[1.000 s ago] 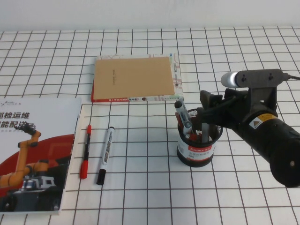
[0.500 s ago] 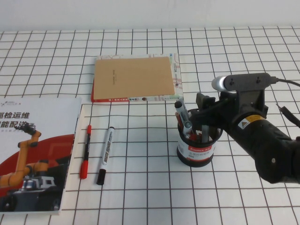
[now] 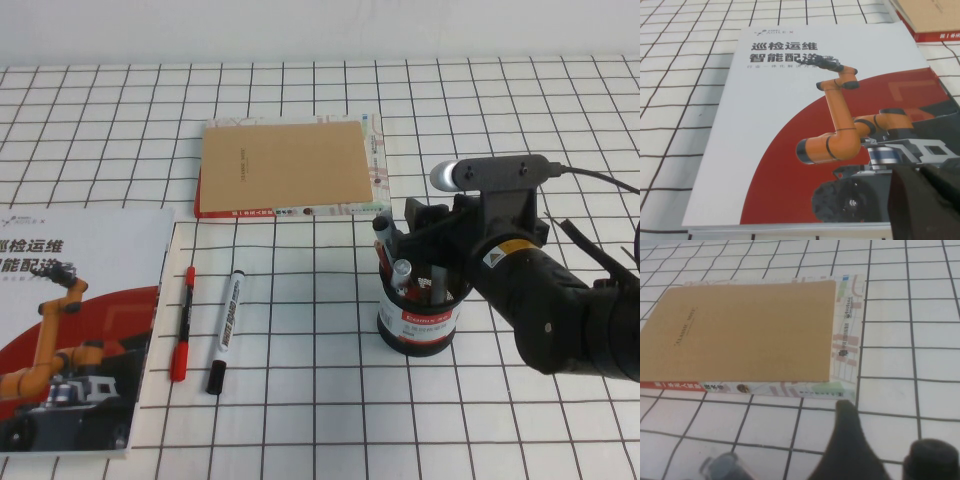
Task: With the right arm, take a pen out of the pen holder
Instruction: 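Take a marker out of the pen holder and lay it on the table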
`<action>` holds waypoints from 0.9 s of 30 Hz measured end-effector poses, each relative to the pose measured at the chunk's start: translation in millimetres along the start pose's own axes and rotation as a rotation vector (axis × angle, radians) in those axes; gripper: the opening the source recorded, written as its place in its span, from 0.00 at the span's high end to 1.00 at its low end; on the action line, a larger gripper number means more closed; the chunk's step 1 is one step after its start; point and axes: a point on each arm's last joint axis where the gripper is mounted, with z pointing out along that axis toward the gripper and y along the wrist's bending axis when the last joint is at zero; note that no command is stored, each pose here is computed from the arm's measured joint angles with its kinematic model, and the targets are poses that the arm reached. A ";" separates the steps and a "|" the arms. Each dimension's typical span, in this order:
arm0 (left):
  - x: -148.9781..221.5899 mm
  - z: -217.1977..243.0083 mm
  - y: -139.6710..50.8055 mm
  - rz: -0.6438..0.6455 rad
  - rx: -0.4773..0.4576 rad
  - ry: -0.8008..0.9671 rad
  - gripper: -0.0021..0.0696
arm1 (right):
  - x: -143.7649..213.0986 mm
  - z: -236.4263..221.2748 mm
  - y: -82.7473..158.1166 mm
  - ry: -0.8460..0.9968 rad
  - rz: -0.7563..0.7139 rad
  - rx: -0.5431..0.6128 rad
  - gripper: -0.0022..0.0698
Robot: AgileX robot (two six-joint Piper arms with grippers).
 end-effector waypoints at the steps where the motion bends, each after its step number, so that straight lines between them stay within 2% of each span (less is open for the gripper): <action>1: 0.0 0.0 0.0 0.000 0.000 0.000 0.98 | 0.6 1.0 0.0 0.000 -0.001 0.001 0.39; 7: 0.0 0.0 0.0 0.000 0.000 0.000 0.98 | 0.4 1.6 -0.4 0.000 0.000 0.003 0.53; 15: 0.0 0.0 0.0 0.000 0.000 0.000 0.98 | -0.2 1.8 -0.2 -0.002 0.001 0.002 0.83; 21: 0.0 0.0 0.0 0.000 0.000 0.000 0.98 | -3.0 0.0 0.2 -0.008 0.005 0.000 0.82; 27: 0.0 0.0 0.0 0.000 0.000 0.000 0.98 | -26.0 -16.7 4.3 -0.053 -0.005 -0.032 0.82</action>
